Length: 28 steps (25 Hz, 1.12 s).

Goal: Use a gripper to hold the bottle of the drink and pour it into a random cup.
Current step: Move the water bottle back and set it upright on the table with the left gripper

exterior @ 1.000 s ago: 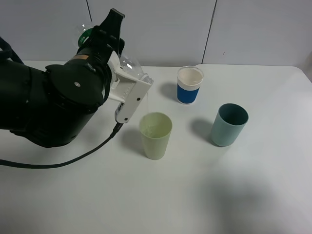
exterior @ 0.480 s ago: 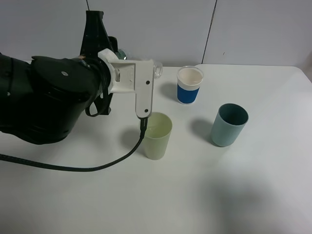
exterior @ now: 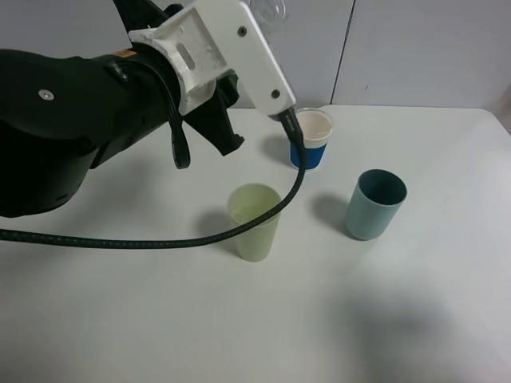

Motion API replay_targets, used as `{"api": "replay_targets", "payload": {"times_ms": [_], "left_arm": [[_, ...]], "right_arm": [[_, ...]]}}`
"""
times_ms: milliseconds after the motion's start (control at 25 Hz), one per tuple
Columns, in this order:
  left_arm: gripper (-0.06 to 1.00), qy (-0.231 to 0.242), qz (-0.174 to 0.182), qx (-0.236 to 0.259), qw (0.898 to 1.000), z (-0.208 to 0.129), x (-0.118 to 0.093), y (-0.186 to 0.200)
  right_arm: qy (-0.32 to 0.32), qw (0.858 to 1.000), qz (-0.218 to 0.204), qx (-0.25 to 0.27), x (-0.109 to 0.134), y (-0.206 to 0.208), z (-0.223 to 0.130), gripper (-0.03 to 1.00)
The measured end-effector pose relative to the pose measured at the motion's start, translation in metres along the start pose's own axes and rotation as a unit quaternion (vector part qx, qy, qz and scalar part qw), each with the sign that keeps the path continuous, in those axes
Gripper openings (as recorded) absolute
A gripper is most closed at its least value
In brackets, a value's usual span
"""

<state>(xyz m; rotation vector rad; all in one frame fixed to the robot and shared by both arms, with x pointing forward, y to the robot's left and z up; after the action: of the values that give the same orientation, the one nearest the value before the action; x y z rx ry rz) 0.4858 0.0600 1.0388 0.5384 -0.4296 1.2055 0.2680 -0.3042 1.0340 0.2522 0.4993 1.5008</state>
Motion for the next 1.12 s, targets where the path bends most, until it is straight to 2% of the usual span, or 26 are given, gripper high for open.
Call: {"api": "replay_targets", "payload": {"times_ms": [200,320,440,480,600,720,800,1120], "left_arm": [[0.47,0.084,-0.045,-0.086,0.992,0.022,-0.006,-0.002],[0.47,0.123,-0.097,-0.117,0.981,0.026,-0.008,-0.007],[0.47,0.174,-0.149,-0.128,0.965,0.026,-0.006,-0.013],[0.47,0.18,-0.164,-0.132,0.961,0.025,-0.005,-0.016],[0.47,0.239,-0.197,-0.124,0.943,0.02,0.003,-0.022],[0.47,0.298,-0.201,-0.107,0.927,0.01,0.016,-0.031],[0.47,0.317,-0.192,-0.09,0.924,-0.003,0.024,-0.035],[0.47,0.315,-0.162,0.009,0.935,-0.081,0.031,-0.032]], "right_arm": [[0.0,1.0,0.0,0.0,0.0,0.0,0.0,0.74],[0.0,1.0,0.0,0.0,0.0,0.0,0.0,0.74],[0.0,1.0,0.0,0.0,0.0,0.0,0.0,0.74],[0.0,1.0,0.0,0.0,0.0,0.0,0.0,0.74],[0.0,1.0,0.0,0.0,0.0,0.0,0.0,0.74],[0.0,1.0,0.0,0.0,0.0,0.0,0.0,0.74],[0.0,1.0,0.0,0.0,0.0,0.0,0.0,0.74],[0.0,1.0,0.0,0.0,0.0,0.0,0.0,0.74]]}}
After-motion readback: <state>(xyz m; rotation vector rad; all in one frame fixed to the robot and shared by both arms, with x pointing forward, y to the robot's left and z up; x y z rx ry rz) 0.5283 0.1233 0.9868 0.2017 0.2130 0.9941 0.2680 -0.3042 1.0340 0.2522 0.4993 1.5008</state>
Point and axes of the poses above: a point on each arm's last joint axis where the gripper is mounted, y pointing back along that axis away from the gripper, x along the wrist's bending axis when the last joint is at zero, z = x × y, the point moved 4 cm from there along -y, pointing out along that axis toward the gripper, and after that the axes turned 13 degrees about y, right-handed, at the moved point
